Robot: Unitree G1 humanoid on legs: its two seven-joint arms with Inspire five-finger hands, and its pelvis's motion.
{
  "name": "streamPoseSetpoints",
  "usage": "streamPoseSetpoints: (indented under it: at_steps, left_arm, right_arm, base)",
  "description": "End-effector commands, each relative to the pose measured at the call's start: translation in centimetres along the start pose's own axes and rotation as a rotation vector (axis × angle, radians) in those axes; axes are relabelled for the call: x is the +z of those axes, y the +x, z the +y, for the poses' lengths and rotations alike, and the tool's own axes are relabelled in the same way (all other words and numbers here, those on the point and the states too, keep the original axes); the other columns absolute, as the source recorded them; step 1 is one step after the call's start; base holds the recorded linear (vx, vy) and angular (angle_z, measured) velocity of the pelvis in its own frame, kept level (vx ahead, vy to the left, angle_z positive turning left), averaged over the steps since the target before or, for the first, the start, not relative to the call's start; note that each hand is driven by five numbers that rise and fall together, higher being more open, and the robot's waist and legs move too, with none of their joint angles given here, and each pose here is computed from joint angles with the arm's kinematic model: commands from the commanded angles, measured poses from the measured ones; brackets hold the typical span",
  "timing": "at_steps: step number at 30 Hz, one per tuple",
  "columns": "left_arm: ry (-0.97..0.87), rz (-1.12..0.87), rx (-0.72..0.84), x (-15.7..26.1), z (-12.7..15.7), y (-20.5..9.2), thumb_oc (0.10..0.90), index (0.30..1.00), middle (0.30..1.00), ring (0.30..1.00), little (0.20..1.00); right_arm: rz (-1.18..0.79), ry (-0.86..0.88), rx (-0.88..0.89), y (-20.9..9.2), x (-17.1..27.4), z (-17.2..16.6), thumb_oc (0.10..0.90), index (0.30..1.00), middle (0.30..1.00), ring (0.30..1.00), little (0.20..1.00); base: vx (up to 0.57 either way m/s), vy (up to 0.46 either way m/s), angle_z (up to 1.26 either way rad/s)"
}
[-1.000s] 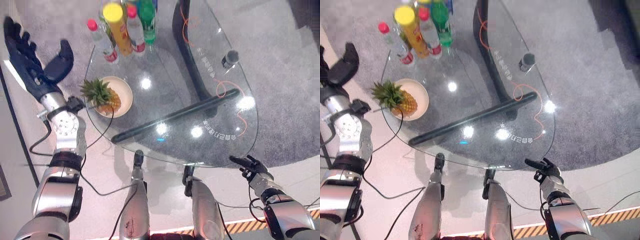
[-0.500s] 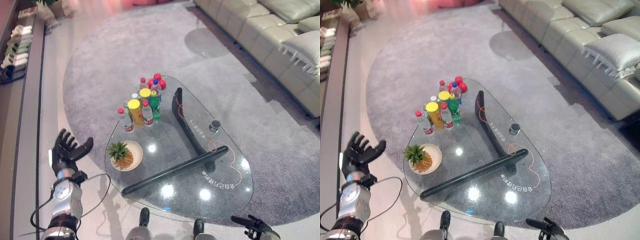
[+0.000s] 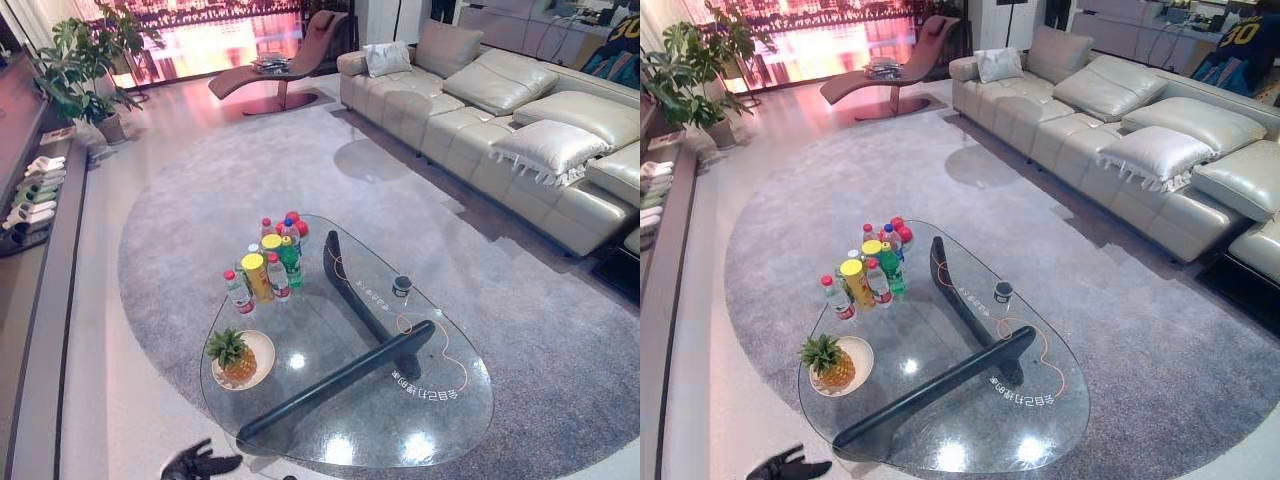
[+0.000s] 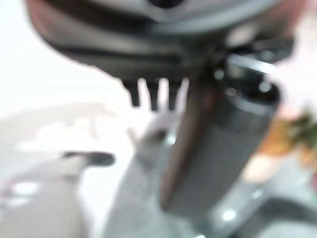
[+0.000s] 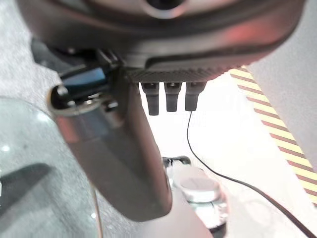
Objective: Pick up the fruit to the plate
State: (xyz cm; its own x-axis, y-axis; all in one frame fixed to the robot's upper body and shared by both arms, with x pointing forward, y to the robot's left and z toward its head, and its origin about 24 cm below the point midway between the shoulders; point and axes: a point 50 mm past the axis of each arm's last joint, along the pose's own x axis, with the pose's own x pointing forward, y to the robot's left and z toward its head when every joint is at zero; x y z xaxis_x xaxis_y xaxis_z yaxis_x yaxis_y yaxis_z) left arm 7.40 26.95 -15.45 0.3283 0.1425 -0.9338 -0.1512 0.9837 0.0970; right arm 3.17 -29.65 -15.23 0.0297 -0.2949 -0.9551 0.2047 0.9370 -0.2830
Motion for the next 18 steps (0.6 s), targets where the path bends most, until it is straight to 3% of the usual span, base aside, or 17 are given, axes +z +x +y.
streamPoseSetpoints:
  at_steps: [1,4,18]
  left_arm:
    - [0.075,0.037,-0.02,1.6,0.7,0.1,0.8,0.9,0.9,0.9,0.9]
    - [0.125,0.124,-0.07,0.3,-0.3,0.2,0.8,0.9,0.9,0.9,0.9]
    - [0.175,0.162,-0.122,0.4,-1.2,0.3,0.8,0.9,0.9,0.9,0.9]
  right_arm:
    - [-0.029,-0.093,0.009,-0.2,2.0,0.1,0.8,0.9,0.9,0.9,0.9]
    - [-0.016,-0.124,0.03,-0.1,1.8,0.6,0.8,0.9,0.9,0.9,0.9]
    - [-0.017,-0.13,0.05,-0.1,2.1,1.5,0.8,0.9,0.9,0.9,0.9]
  base:
    - [0.05,0.014,-0.07]
    - [0.04,0.004,-0.1]
    - [0.0,0.0,0.0]
